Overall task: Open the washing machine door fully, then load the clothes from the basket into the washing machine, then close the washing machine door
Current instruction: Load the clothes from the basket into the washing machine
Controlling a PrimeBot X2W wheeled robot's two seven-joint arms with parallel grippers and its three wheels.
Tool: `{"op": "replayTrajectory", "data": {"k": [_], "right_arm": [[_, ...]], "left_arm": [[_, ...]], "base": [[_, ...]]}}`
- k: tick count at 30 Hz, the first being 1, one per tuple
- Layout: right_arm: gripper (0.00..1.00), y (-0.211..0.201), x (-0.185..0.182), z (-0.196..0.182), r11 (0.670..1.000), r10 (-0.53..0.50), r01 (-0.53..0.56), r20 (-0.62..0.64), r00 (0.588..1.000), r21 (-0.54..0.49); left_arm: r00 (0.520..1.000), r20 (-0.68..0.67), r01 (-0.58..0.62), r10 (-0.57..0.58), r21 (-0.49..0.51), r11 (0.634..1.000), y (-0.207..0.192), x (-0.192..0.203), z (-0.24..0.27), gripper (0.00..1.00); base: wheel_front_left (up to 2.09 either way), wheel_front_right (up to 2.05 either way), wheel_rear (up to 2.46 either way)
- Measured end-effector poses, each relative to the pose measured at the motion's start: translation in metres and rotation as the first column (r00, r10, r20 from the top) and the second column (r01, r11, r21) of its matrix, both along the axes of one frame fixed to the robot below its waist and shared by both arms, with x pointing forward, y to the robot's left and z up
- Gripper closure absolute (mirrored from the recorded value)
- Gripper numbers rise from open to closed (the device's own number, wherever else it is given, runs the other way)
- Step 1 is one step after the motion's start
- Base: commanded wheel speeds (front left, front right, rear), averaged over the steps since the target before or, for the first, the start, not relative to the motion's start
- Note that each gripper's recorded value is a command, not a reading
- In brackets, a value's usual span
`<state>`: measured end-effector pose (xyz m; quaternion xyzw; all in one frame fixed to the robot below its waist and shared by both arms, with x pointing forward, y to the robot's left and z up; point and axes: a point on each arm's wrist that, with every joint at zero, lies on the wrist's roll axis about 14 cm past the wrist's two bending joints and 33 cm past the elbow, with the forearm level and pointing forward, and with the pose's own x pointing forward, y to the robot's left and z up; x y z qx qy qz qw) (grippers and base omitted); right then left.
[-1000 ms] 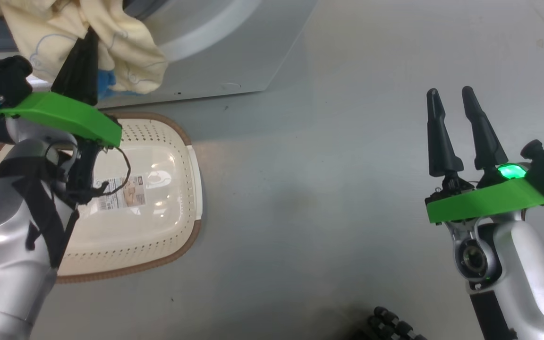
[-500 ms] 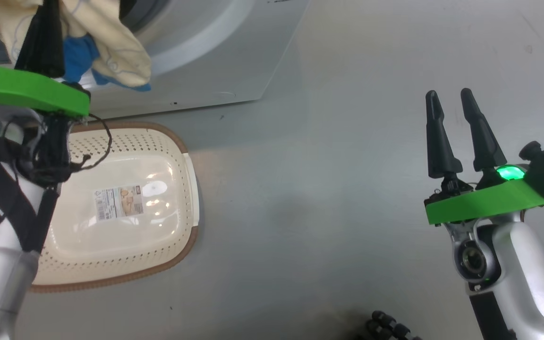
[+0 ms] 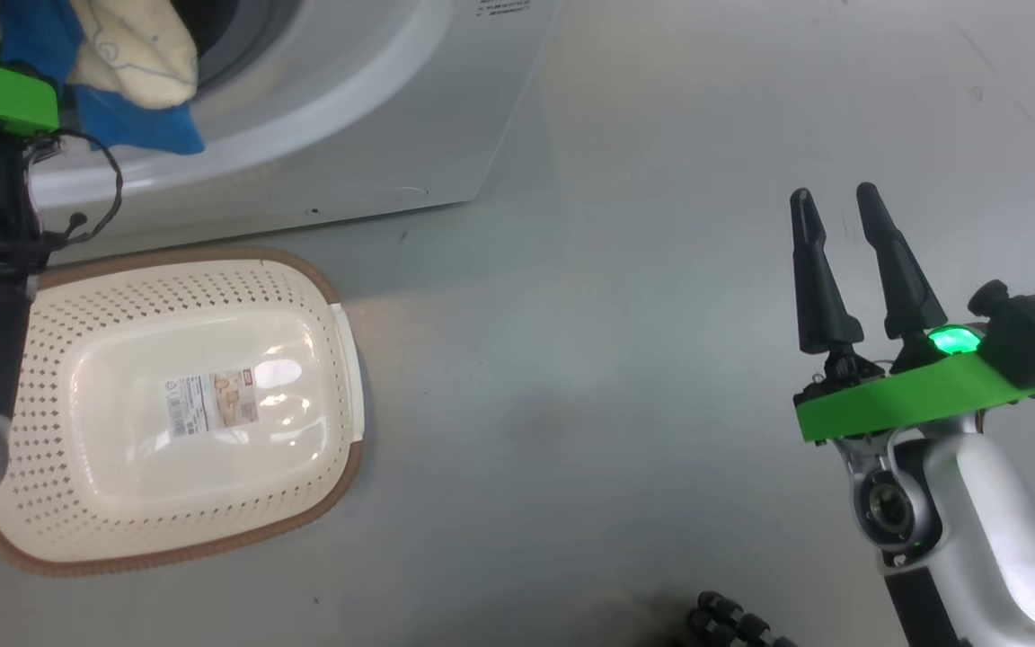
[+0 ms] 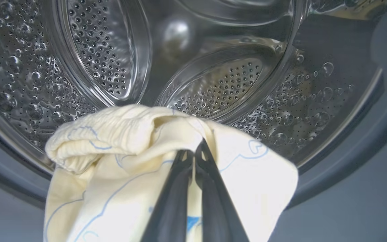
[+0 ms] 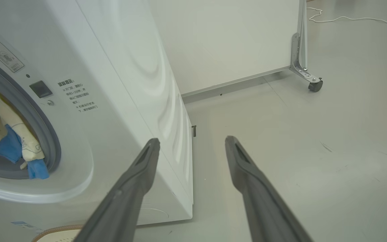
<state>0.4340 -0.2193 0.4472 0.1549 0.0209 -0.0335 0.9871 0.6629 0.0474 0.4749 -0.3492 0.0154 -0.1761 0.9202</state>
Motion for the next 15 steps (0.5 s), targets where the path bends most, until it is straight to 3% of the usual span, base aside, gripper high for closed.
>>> {"op": "replayTrajectory", "data": {"k": [9, 15], "right_arm": [[0.0, -0.002, -0.007, -0.007, 1.0, -0.009, 0.009, -0.027, 1.0, 0.001], [0.0, -0.004, -0.01, -0.011, 1.0, -0.02, 0.02, -0.042, 0.999, 0.001]], "left_arm": [[1.0, 0.026, 0.003, -0.006, 0.122, 0.993, -0.003, 0.02, 0.002, 1.0], [0.985, 0.162, -0.086, 0.055, 0.192, 0.978, 0.019, 0.049, 0.039, 1.0]], "base": [[0.0, 0.0, 0.0], [0.0, 0.0, 0.0]]}}
